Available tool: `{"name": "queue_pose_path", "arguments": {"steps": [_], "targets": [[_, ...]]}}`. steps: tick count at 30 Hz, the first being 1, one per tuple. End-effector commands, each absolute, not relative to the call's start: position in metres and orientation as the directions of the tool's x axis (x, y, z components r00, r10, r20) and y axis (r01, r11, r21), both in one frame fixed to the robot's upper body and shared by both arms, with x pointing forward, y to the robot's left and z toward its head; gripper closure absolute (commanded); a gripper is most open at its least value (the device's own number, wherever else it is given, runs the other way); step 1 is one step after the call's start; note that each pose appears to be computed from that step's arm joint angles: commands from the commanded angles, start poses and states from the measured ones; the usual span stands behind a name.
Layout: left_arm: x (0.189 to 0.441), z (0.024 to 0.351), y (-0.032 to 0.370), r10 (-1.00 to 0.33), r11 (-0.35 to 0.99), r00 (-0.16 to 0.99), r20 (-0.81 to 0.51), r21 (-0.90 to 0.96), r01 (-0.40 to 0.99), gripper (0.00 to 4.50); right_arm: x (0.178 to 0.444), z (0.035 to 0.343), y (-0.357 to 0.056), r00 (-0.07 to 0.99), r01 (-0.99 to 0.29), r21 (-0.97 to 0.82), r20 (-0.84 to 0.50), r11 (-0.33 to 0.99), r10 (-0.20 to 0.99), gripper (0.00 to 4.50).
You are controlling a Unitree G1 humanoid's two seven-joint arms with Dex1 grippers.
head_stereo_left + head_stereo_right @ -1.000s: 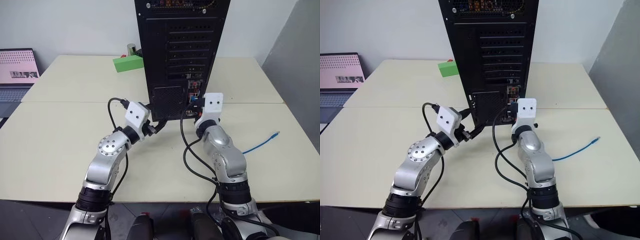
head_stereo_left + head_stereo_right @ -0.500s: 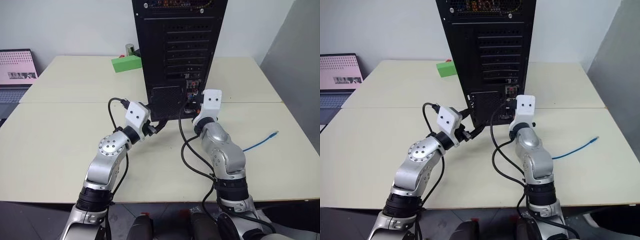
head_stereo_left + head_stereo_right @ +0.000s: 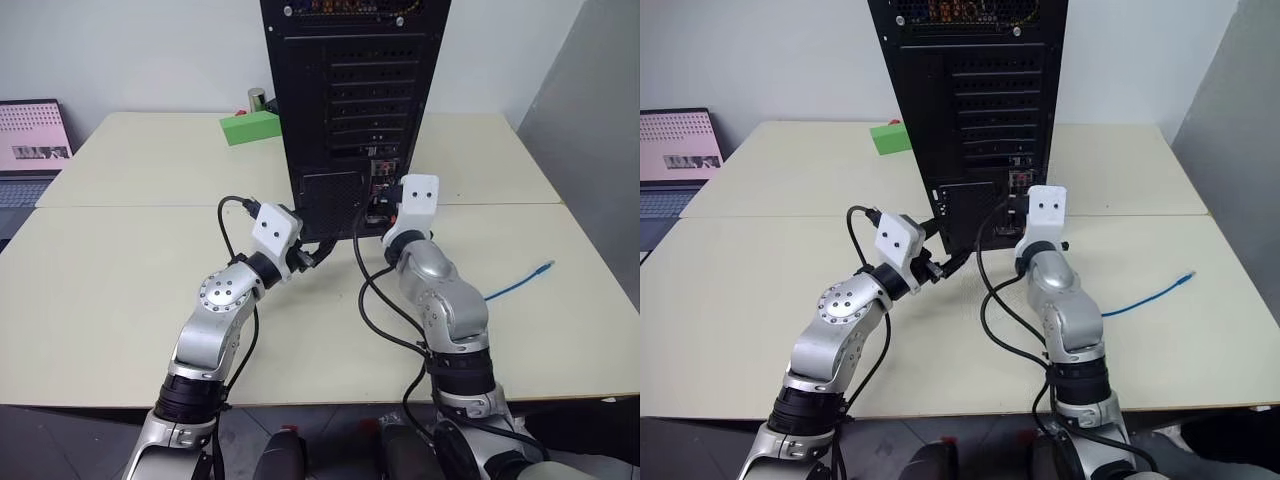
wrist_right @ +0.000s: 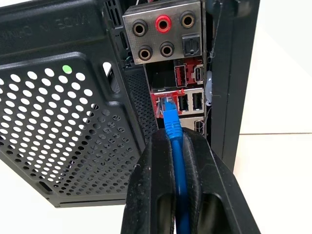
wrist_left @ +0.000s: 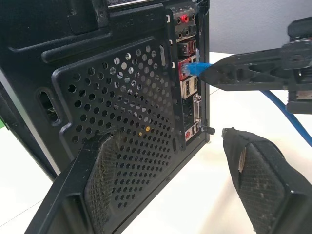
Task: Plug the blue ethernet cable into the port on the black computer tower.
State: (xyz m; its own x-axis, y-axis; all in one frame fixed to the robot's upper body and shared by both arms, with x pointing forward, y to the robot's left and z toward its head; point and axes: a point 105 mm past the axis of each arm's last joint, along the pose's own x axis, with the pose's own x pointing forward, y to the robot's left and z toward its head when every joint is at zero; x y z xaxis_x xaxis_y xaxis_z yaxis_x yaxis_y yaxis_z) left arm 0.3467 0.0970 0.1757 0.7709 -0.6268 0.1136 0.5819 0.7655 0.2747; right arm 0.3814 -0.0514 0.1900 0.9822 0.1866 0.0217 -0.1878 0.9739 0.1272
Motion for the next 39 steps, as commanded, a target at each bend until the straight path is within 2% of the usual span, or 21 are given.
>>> {"name": "queue_pose_path", "arguments": {"steps": [1,11,17,19,20,25,29,34,36,39], "targets": [[0.343,0.188,0.093,-0.637,0.758,0.754,0.160,0.305,0.576,0.97,0.380,0.226,-0.035,0.967,-0.231,0.144,0.144,0.962,0.211,4.50],[0.344,0.189,0.093,-0.634,0.761,0.756,0.163,0.305,0.572,0.97,0.386,0.227,-0.034,0.968,-0.230,0.151,0.141,0.962,0.209,4.50],[0.345,0.190,0.095,-0.628,0.766,0.760,0.166,0.303,0.566,0.97,0.380,0.213,-0.042,0.946,-0.312,0.140,0.139,0.940,0.293,4.50],[0.345,0.191,0.095,-0.628,0.767,0.760,0.167,0.303,0.566,0.93,0.378,0.205,-0.050,0.946,-0.312,0.108,0.122,0.944,0.299,3.83],[0.346,0.191,0.095,-0.628,0.766,0.760,0.168,0.303,0.567,0.93,0.377,0.203,-0.053,0.945,-0.318,0.097,0.118,0.943,0.306,3.73],[0.348,0.193,0.096,-0.633,0.763,0.756,0.167,0.301,0.572,0.93,0.366,0.201,-0.063,0.919,-0.376,0.001,0.125,0.926,0.373,2.54],[0.347,0.191,0.095,-0.660,0.738,0.739,0.136,0.299,0.605,0.93,0.349,0.203,-0.064,0.854,-0.496,-0.085,0.129,0.864,0.503,1.52],[0.348,0.186,0.104,-0.687,0.693,0.726,0.032,0.331,0.641,0.93,0.332,0.211,-0.089,0.782,-0.582,-0.209,0.124,0.786,0.611,0.49],[0.345,0.189,0.109,-0.706,0.668,0.708,0.015,0.345,0.659,0.93,0.326,0.217,-0.102,0.745,-0.621,-0.230,0.122,0.749,0.655,0.11],[0.342,0.197,0.117,-0.727,0.648,0.687,0.010,0.342,0.681,0.93,0.318,0.227,-0.118,0.685,-0.688,-0.214,0.125,0.694,0.718,0.04]]}}
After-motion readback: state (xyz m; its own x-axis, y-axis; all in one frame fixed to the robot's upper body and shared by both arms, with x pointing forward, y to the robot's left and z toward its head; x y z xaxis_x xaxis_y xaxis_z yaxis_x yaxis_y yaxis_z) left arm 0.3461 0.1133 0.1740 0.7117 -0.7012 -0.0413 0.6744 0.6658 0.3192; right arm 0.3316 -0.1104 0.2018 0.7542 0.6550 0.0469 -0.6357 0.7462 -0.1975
